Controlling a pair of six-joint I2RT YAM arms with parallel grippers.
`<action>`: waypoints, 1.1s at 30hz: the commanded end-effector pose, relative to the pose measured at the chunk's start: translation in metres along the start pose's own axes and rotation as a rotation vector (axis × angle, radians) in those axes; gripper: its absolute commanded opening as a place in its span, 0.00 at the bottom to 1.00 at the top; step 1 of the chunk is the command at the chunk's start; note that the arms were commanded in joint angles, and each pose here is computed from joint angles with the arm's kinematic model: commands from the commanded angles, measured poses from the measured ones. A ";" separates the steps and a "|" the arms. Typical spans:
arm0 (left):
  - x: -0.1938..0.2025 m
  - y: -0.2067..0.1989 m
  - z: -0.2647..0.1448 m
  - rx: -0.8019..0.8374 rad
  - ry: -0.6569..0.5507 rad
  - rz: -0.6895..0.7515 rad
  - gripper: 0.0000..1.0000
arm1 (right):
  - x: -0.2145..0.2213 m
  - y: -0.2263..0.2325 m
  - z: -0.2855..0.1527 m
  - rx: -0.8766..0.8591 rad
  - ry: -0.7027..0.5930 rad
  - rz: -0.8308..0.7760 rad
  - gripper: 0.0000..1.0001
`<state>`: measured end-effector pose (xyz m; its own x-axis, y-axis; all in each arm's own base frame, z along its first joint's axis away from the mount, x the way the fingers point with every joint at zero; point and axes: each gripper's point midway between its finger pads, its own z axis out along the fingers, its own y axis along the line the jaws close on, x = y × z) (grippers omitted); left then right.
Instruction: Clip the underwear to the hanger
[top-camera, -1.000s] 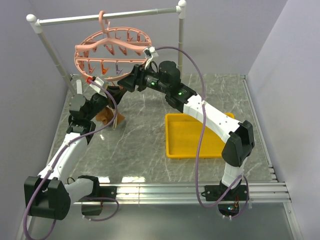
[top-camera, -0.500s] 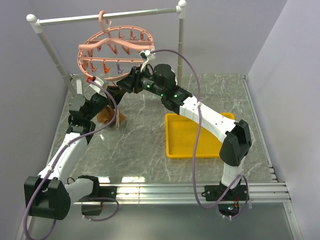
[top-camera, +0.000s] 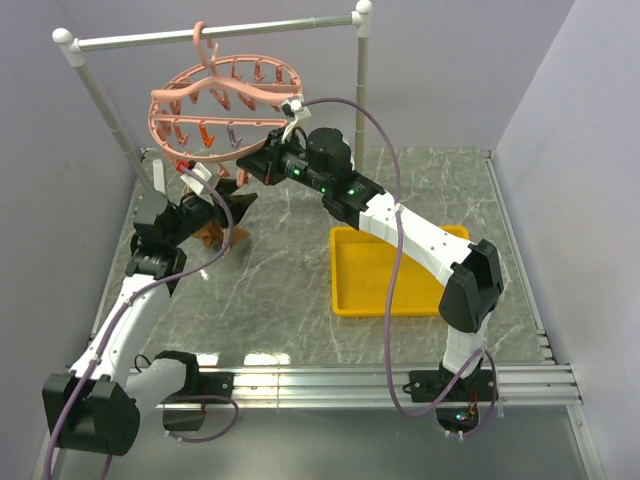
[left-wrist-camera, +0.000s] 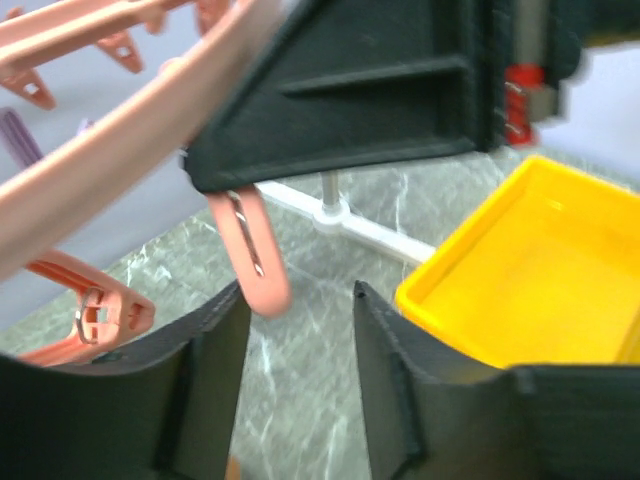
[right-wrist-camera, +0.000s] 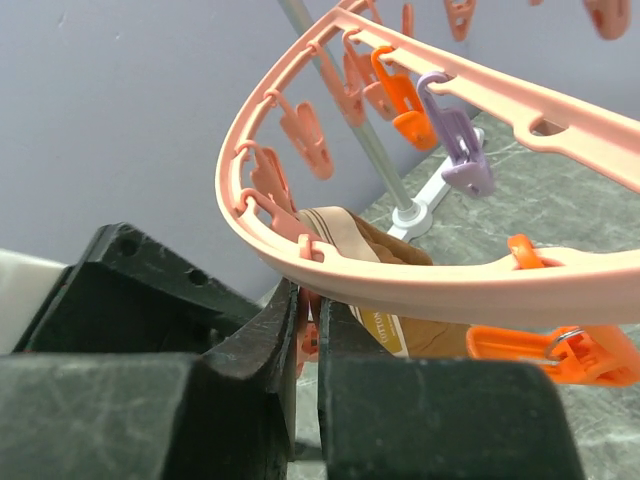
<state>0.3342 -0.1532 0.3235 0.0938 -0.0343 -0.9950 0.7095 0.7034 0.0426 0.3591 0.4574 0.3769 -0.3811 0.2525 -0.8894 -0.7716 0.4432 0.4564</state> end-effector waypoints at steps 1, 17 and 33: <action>-0.025 -0.022 -0.014 0.105 -0.004 0.124 0.51 | -0.012 0.015 -0.002 -0.043 -0.035 -0.025 0.00; 0.033 -0.085 -0.100 0.606 0.350 0.621 0.65 | -0.010 0.013 -0.003 -0.057 -0.025 -0.032 0.00; 0.085 -0.048 -0.105 0.814 0.375 1.417 0.64 | -0.012 0.012 -0.006 -0.064 -0.014 -0.020 0.00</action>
<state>0.2239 -0.1159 0.2296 0.7128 0.6116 -0.3434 0.6116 -0.3024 0.7311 0.3577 0.4575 0.3775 -0.3769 0.2442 -0.8935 -0.7855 0.4269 0.4480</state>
